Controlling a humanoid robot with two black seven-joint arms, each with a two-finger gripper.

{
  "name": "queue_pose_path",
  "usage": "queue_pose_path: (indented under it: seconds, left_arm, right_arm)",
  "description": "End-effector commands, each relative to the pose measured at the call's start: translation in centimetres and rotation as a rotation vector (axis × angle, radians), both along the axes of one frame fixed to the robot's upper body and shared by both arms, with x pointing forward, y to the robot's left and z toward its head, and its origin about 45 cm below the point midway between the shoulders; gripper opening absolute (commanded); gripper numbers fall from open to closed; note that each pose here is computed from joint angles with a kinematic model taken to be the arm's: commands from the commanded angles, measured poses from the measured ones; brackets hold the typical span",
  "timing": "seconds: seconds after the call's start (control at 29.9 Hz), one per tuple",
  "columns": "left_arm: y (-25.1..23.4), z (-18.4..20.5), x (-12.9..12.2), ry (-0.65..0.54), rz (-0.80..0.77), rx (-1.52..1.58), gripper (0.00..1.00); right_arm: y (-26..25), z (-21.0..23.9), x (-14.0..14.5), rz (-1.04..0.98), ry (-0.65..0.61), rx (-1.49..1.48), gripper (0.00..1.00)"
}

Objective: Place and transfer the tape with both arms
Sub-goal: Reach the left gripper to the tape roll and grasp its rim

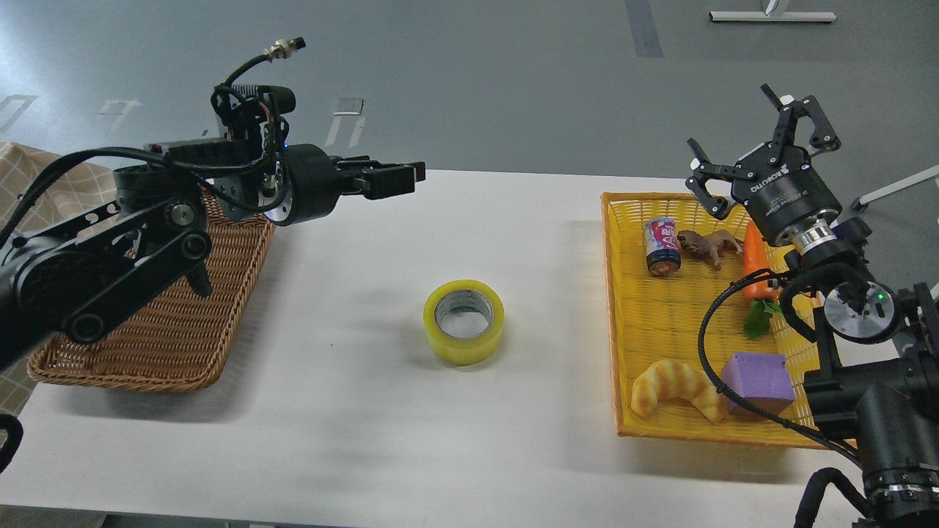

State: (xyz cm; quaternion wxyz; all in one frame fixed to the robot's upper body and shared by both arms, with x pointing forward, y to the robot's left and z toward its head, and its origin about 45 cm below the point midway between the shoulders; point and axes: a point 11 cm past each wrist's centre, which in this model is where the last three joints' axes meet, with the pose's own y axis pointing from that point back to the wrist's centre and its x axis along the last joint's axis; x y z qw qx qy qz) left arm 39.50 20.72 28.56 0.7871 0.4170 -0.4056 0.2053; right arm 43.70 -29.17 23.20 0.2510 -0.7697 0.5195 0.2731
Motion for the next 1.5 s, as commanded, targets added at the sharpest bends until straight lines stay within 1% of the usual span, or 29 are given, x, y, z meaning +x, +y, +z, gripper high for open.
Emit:
queue_pose_path:
  seconds: [0.0, 0.1, 0.37, 0.47, 0.63, 0.87, 1.04, 1.1, 1.47]
  left_arm:
    - [-2.4, -1.1, -0.6, -0.005, -0.066, 0.065, 0.98]
    - [-4.2, -2.6, -1.1, -0.002, -0.111, 0.122, 0.98]
    - [-4.5, -5.0, -1.7, 0.032, -0.120, 0.200, 0.98]
    - [-4.3, -6.6, -1.9, 0.063, -0.122, 0.236, 0.98]
    - [-4.9, -7.9, -2.4, 0.094, -0.140, 0.247, 0.98]
    - [-5.4, -9.9, -2.3, 0.118, -0.137, 0.287, 0.98]
    - [-5.8, -11.5, -3.1, 0.143, -0.158, 0.330, 0.98]
    - [-5.6, -12.2, -3.1, 0.153, -0.150, 0.349, 0.98]
    - [-5.1, -13.2, -2.7, 0.174, -0.120, 0.365, 0.97]
  right_arm:
    - [0.0, 0.0, 0.0, -0.001, -0.001, 0.002, 1.00]
    - [0.0, 0.1, 0.1, 0.000, -0.002, 0.001, 1.00]
    - [0.0, 0.0, 0.1, -0.001, 0.000, 0.001, 1.00]
    - [-0.1, -0.2, -0.1, -0.002, 0.006, 0.001, 1.00]
    - [-0.1, -0.3, -0.1, -0.003, 0.007, 0.002, 1.00]
    - [-0.1, -0.4, -0.1, -0.003, 0.008, 0.002, 1.00]
    - [-0.1, -0.4, -0.1, -0.003, 0.010, 0.003, 1.00]
    - [-0.1, -0.5, -0.2, -0.004, 0.011, 0.003, 1.00]
    - [-0.2, -0.8, -0.4, -0.006, 0.019, 0.003, 1.00]
